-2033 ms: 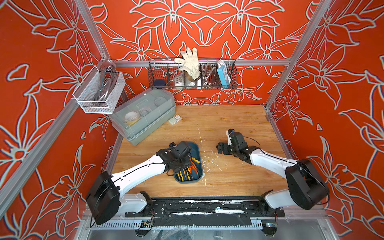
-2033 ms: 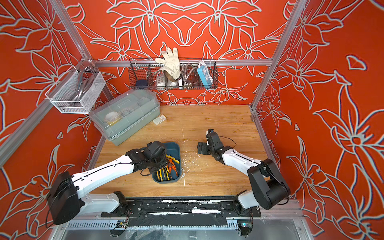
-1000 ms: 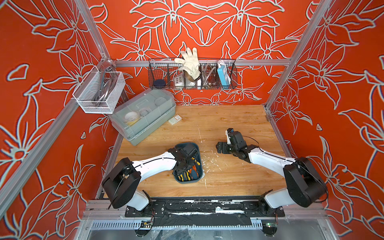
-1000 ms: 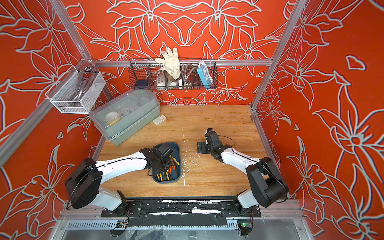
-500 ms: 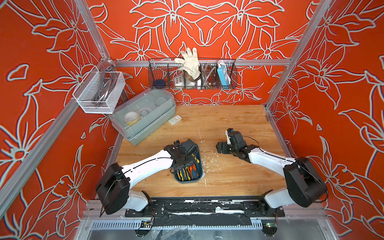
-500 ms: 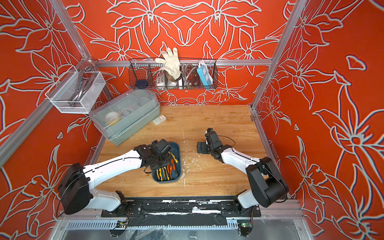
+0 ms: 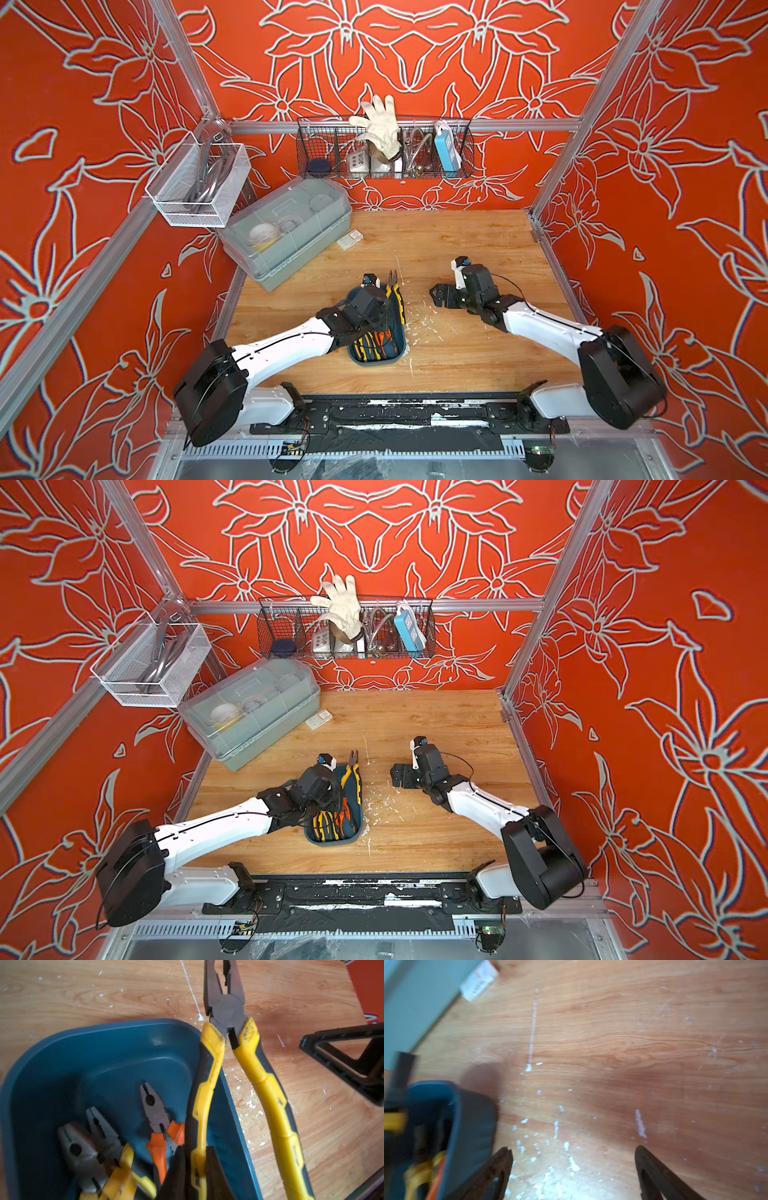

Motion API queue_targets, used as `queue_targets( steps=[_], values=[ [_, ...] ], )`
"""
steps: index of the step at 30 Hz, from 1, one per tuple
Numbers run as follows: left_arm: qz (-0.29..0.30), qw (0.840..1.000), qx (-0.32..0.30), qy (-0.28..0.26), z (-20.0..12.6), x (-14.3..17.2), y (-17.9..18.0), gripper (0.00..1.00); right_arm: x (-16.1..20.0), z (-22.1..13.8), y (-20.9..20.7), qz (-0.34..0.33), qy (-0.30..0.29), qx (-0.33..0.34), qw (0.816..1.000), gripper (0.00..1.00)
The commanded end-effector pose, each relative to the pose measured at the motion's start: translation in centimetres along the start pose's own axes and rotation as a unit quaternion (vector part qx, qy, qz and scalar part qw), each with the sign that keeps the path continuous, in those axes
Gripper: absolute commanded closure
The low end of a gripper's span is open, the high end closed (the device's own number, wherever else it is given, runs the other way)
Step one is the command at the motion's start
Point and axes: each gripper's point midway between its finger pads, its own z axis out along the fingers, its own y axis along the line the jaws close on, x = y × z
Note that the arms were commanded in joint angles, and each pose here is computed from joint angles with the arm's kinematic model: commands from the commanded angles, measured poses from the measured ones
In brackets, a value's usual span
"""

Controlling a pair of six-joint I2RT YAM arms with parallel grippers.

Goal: Take the pliers out of the storage box
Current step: Place the pliers at the center of the board.

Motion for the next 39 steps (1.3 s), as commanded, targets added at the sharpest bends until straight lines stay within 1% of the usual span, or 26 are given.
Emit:
queue_targets(
  steps=[1,3,5,7,8,11,13,16,23,28,37,39],
  values=[
    [0.02,0.989,0.08,-0.12,-2.1,-4.9,-3.3,1.0,-0.9,-1.4,4.2,0.008,-0.028,-0.116,0.993,0.05],
    [0.01,0.989,0.084,-0.121,-2.3,-4.5,-2.9,1.0,-1.2,-2.3,6.7,0.01,-0.032,-0.193,0.981,0.05],
    [0.004,0.986,0.107,-0.128,-2.6,-3.9,-3.1,1.0,-1.1,-2.7,8.9,0.015,-0.014,-0.257,0.966,0.05],
    [-0.01,0.985,0.106,-0.133,-2.5,-3.6,-2.5,1.0,-0.8,-2.6,10.5,0.023,0.005,-0.306,0.952,0.08],
    [-0.014,0.986,0.103,-0.134,-2.4,-3.4,-2.3,1.0,-0.7,-2.5,11.1,0.029,0.011,-0.326,0.945,0.1],
    [-0.015,0.986,0.107,-0.126,-2.0,-3.2,-2.6,1.0,-0.4,-1.9,11.9,0.044,0.029,-0.357,0.933,0.16],
    [-0.013,0.987,0.113,-0.112,-1.6,-3.0,-3.1,1.0,-0.2,-1.5,12.2,0.045,0.037,-0.362,0.93,0.19],
    [-0.013,0.988,0.123,-0.092,-1.0,-2.6,-3.7,1.0,0.2,-1.2,12.6,0.04,0.044,-0.363,0.93,0.21],
    [-0.01,0.987,0.146,-0.069,-0.7,-2.2,-4.8,1.0,1.1,-0.4,13.2,0.03,0.061,-0.358,0.931,0.26],
    [-0.008,0.986,0.154,-0.057,-0.5,-1.9,-5.4,1.0,1.8,0.6,13.6,0.029,0.077,-0.353,0.932,0.31],
    [0.004,0.986,0.159,-0.052,-0.4,-1.7,-5.8,1.0,2.7,1.4,14.1,0.023,0.092,-0.354,0.93,0.47],
    [0.007,0.986,0.159,-0.053,-0.4,-1.7,-5.8,1.0,2.8,1.5,14.2,0.023,0.095,-0.356,0.929,0.53]
  ],
)
